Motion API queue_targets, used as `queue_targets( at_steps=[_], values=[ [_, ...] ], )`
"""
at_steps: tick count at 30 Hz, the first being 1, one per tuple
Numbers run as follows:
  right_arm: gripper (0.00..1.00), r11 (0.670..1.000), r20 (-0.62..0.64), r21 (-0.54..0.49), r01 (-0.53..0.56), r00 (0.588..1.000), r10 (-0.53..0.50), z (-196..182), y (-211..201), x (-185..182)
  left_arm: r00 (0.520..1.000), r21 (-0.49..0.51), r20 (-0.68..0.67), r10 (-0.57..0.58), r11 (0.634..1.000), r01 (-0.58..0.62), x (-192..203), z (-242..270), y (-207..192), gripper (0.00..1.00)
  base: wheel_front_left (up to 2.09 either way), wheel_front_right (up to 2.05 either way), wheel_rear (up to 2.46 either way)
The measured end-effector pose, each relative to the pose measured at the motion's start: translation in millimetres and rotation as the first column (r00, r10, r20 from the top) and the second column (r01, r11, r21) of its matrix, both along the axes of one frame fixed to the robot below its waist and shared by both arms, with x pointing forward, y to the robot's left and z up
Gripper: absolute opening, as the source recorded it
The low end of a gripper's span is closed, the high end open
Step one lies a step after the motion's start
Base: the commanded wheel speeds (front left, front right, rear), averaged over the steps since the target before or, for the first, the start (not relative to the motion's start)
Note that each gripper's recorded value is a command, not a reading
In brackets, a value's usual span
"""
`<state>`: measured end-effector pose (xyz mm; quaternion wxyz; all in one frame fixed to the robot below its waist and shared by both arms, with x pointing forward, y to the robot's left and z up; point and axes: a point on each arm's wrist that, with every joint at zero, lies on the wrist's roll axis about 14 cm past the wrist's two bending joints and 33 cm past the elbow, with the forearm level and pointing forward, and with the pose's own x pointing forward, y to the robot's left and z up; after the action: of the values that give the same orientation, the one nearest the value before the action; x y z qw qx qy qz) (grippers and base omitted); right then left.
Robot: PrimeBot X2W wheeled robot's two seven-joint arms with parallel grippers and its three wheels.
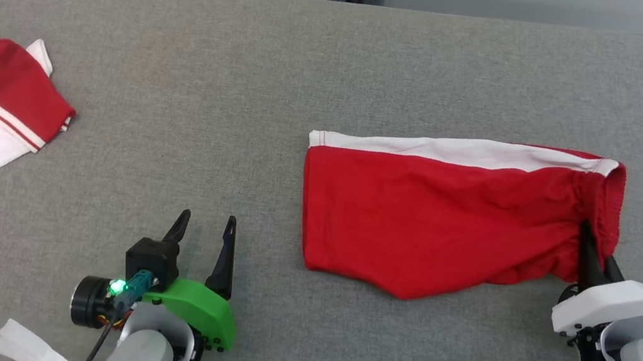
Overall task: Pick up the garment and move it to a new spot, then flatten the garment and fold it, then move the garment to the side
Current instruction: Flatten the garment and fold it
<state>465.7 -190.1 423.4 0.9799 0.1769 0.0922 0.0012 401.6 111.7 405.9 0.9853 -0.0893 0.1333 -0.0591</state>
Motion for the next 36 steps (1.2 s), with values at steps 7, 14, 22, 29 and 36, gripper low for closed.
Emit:
queue_targets(
  at_steps=[7, 14, 22, 29, 36],
  values=[
    [0.00, 0.997, 0.127, -0.015, -0.075, 0.989, 0.076, 42.5, 26.1, 13.6, 1.000, -0.010, 0.005, -0.024, 1.000, 0.024, -1.7, 2.9, -9.1, 1.00, 0.00, 0.00, 0.00],
    [0.00, 0.943, 0.173, 0.007, -0.333, 0.929, 0.327, 60.8, 129.8, 11.7, 1.000, -0.010, -0.001, -0.006, 1.000, 0.006, -9.1, 2.9, -2.2, 1.00, 0.00, 0.00, 0.00],
    [1.00, 0.844, 0.093, -0.078, -0.530, 0.839, 0.536, 38.5, 202.6, -2.2, 0.999, -0.006, -0.007, 0.053, 0.999, -0.053, -21.4, 3.5, 17.4, 1.00, 0.00, 0.00, 0.00],
    [1.00, 0.754, 0.107, -0.084, -0.651, 0.747, 0.656, 38.9, 248.5, -24.9, 0.995, 0.004, -0.010, 0.103, 0.995, -0.103, -26.7, 3.1, 31.7, 1.00, 0.00, 0.00, 0.00],
    [1.00, 0.818, 0.149, -0.145, -0.557, 0.805, 0.575, 52.7, 210.7, -11.9, 0.998, 0.025, 0.027, 0.055, 0.998, -0.055, -17.3, 11.0, 18.0, 1.00, 0.00, 0.00, 0.00]
  ],
)
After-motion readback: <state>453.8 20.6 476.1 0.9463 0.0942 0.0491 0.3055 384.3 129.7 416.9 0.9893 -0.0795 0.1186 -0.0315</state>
